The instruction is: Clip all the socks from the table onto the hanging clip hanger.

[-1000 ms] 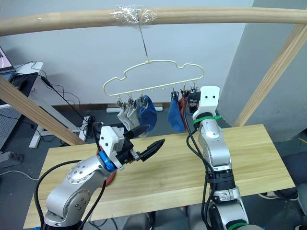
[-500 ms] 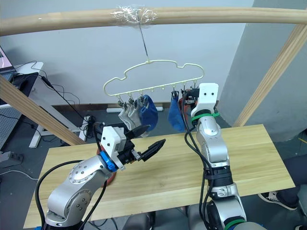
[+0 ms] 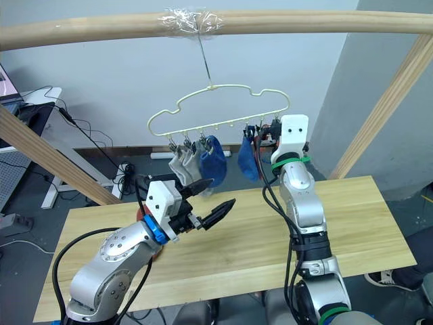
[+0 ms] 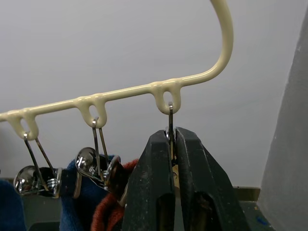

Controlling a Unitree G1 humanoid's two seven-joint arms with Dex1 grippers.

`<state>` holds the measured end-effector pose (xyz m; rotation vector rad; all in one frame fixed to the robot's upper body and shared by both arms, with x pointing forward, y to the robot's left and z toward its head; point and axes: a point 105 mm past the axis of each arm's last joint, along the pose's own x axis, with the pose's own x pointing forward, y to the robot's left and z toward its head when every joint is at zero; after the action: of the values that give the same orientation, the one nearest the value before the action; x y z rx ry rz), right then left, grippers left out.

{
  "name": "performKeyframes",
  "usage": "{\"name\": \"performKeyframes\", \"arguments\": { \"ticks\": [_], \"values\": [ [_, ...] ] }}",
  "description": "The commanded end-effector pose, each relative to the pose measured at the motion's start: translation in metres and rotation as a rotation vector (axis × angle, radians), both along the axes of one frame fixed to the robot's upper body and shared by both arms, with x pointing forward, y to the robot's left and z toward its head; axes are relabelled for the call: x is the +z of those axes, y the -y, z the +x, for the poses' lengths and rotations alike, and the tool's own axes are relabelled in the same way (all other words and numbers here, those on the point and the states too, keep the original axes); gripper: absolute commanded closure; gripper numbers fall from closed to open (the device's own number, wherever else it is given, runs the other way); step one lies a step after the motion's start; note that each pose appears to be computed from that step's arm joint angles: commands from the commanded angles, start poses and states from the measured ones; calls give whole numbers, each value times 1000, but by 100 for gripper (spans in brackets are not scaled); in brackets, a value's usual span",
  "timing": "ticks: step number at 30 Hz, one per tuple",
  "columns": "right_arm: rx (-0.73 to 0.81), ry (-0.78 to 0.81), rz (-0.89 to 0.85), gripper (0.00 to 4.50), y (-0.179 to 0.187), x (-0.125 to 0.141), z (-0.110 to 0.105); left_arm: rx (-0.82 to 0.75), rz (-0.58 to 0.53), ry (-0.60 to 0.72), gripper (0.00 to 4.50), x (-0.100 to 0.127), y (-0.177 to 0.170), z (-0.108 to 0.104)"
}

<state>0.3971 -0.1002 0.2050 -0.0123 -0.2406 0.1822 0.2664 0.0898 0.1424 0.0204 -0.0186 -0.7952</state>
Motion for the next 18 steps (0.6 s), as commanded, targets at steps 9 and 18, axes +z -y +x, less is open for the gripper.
{"name": "performKeyframes", "arguments": {
  "ticks": [9, 18],
  "values": [
    [256, -285, -7, 447, 33, 14, -14, 393, 347, -160, 0, -87, -111, 46],
    [325, -399, 26, 447, 31, 26, -27, 638, 437, -319, 0, -137, -179, 64]
  ]
}}
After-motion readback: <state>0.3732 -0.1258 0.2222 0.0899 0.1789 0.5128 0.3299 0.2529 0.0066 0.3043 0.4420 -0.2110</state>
